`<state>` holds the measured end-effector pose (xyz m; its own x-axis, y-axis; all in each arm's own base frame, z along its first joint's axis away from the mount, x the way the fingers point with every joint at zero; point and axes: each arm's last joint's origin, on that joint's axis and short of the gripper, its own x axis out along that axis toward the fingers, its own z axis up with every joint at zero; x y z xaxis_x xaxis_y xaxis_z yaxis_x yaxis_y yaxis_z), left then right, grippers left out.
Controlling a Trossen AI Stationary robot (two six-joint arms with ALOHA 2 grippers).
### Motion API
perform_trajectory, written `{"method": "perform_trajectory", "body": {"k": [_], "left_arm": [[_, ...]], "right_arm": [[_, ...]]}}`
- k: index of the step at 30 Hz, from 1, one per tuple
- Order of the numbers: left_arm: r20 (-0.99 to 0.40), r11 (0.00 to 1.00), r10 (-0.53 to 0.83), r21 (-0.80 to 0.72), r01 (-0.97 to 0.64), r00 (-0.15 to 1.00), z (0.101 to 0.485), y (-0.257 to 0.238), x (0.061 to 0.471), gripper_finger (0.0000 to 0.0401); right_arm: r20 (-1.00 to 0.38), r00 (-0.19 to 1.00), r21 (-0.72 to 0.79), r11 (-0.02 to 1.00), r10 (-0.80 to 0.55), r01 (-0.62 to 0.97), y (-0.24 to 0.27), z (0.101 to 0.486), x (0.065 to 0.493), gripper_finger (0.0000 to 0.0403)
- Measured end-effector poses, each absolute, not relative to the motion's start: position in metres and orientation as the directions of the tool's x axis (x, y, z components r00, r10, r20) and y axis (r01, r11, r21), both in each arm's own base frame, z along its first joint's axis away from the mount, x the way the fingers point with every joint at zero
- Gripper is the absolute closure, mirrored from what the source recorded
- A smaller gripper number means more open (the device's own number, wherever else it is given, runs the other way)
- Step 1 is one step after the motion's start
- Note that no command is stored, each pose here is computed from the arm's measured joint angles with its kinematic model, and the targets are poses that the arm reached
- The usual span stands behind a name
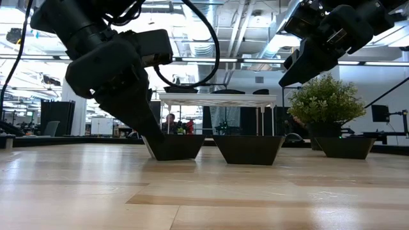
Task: Pick & Place Mini shaped plates
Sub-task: Stack the distorted square plate on top of the distorted square plate on the shelf
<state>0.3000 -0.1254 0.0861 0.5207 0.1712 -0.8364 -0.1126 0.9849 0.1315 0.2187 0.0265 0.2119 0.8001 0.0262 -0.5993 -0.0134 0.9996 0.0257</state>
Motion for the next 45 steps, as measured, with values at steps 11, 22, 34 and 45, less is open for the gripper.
{"method": "perform_trajectory", "body": {"k": [11, 22, 34, 45], "left_arm": [[-0.843, 0.980, 0.200, 0.163, -0.117, 0.499, 0.080, -0.122, 0.293, 0.0270], [-0.843, 0.980, 0.200, 0.163, -0.116, 0.500, 0.080, -0.122, 0.293, 0.0270], [-0.841, 0.981, 0.193, 0.155, -0.116, 0.506, 0.083, -0.122, 0.293, 0.0329], [-0.812, 0.986, 0.165, 0.146, -0.079, 0.560, 0.104, -0.123, 0.293, 0.0393]], "right_arm": [[-0.599, 0.800, 0.025, 1.000, 0.026, -0.014, 0.026, 0.212, 0.219, 0.0403], [-0.599, 0.800, 0.024, 1.000, 0.026, -0.015, 0.026, 0.212, 0.219, 0.0403], [-0.599, 0.800, 0.024, 1.000, 0.026, -0.015, 0.026, 0.212, 0.219, 0.0403], [-0.601, 0.799, 0.025, 1.000, 0.026, -0.014, 0.026, 0.212, 0.219, 0.0403]]}}
